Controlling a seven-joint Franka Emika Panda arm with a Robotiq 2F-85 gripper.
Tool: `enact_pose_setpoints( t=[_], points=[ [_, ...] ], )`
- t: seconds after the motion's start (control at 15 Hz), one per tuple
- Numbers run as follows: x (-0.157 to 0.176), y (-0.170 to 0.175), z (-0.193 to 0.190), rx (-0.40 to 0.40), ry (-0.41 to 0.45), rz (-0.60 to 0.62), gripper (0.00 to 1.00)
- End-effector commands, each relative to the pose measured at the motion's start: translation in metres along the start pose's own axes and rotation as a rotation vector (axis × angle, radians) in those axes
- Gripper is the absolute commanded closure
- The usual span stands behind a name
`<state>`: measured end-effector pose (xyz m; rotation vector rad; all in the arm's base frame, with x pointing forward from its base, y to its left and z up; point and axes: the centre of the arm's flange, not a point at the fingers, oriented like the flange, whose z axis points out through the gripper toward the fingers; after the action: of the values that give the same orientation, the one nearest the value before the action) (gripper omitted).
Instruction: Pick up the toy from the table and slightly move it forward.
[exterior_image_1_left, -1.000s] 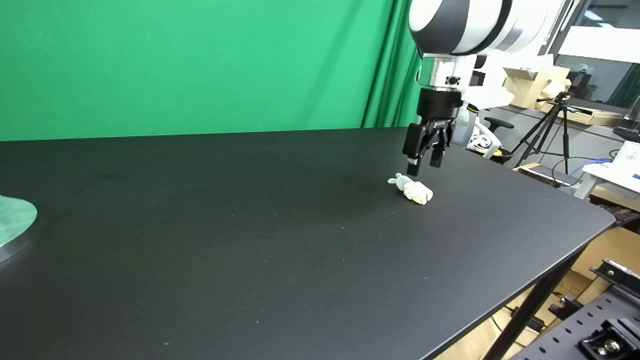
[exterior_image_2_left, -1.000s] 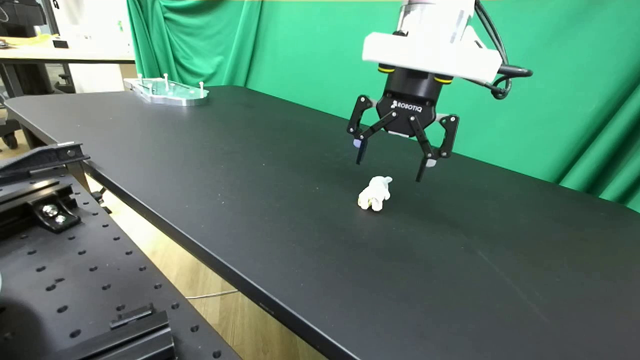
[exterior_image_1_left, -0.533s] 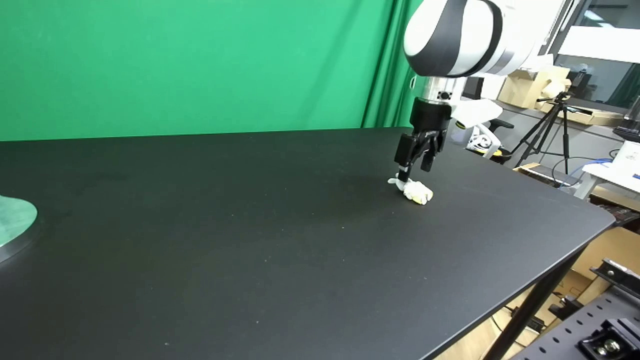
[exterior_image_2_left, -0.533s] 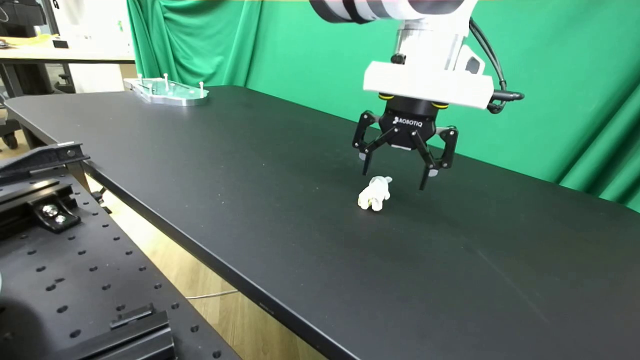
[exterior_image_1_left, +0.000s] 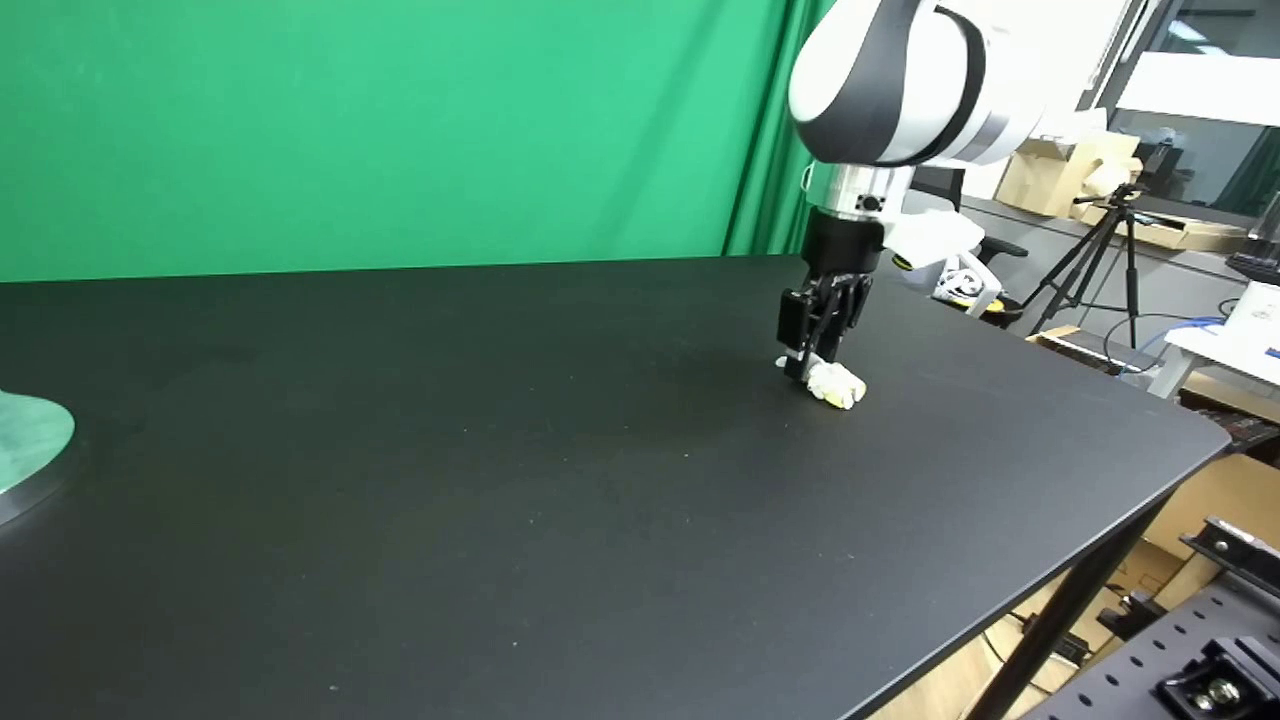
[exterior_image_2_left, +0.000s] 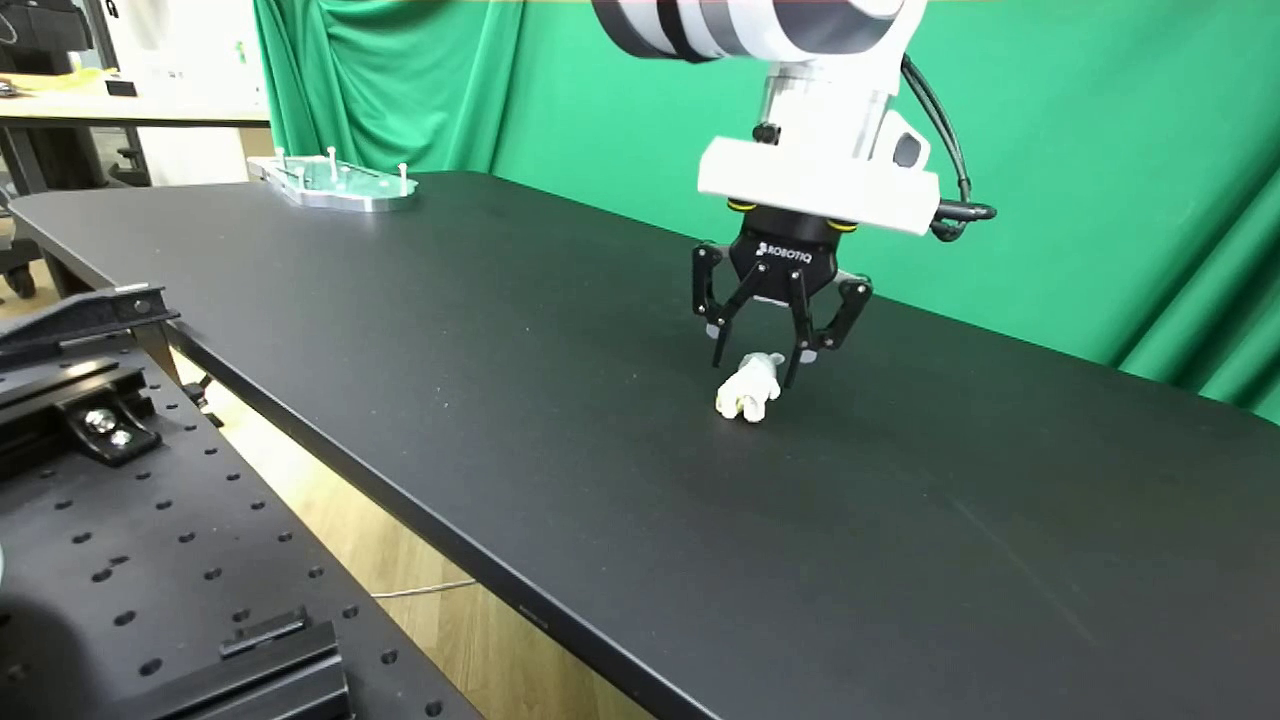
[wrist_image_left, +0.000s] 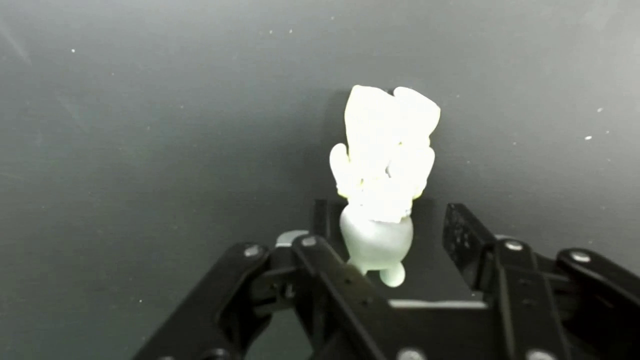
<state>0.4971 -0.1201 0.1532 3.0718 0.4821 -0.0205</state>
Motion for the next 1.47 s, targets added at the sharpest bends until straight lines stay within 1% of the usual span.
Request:
enact_pose_setpoints(
  t=[0.0, 0.2, 0.4, 0.6, 0.87, 1.13, 1.4],
  points=[
    [-0.002, -0.002, -0.011, 0.024, 0.015, 0.028, 0.68],
    [-0.002, -0.006, -0.018, 0.047, 0.019, 0.054, 0.88],
    [0.006, -0.011, -0.029, 0.053, 0.031, 0.067, 0.89],
    [0.029, -0.022, -0.049, 0.046, 0.031, 0.054, 0.89],
    [0.065, -0.047, -0.062, 0.078, 0.005, 0.014, 0.89],
    [0.094, -0.077, -0.06, 0.098, -0.012, -0.018, 0.89],
    [0.109, -0.1, -0.045, 0.083, -0.023, -0.03, 0.89]
  ],
)
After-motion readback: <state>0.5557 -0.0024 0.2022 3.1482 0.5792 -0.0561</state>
